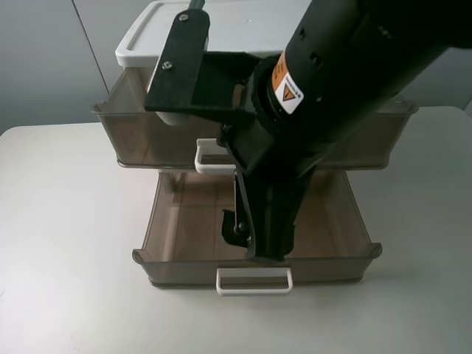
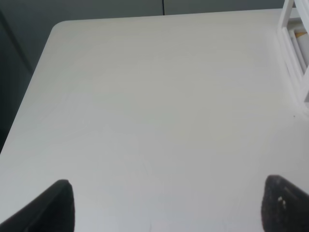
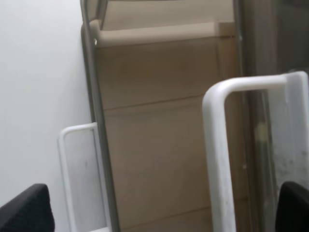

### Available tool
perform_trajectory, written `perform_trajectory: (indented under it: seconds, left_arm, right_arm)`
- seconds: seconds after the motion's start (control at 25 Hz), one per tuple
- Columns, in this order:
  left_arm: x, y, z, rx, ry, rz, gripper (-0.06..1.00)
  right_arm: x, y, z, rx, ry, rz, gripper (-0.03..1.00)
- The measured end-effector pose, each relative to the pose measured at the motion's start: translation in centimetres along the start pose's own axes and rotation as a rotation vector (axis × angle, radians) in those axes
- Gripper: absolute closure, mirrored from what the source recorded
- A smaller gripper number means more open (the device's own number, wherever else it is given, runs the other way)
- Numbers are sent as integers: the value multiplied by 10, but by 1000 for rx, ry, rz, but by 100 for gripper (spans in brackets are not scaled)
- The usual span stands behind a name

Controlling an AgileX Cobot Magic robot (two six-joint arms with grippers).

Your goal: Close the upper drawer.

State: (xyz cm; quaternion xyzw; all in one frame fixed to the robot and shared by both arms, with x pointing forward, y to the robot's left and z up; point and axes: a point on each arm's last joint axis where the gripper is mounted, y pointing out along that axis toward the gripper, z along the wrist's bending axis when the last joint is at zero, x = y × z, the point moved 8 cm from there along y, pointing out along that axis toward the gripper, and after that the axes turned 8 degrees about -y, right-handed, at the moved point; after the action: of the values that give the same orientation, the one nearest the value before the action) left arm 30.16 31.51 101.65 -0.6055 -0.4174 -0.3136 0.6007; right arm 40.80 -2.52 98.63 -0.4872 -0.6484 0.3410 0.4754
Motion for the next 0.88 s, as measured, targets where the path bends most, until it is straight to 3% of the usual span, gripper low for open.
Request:
perform_trajectory:
  seconds: [0.52, 0.88]
  left_arm:
    - [0, 0, 0, 0, 0, 0, 20]
    - [0, 0, 0, 0, 0, 0, 20]
  right_arm:
    - [-6, 11, -38, -131, -25, 0, 27]
    - [-6, 22, -57, -176, -29, -20, 27]
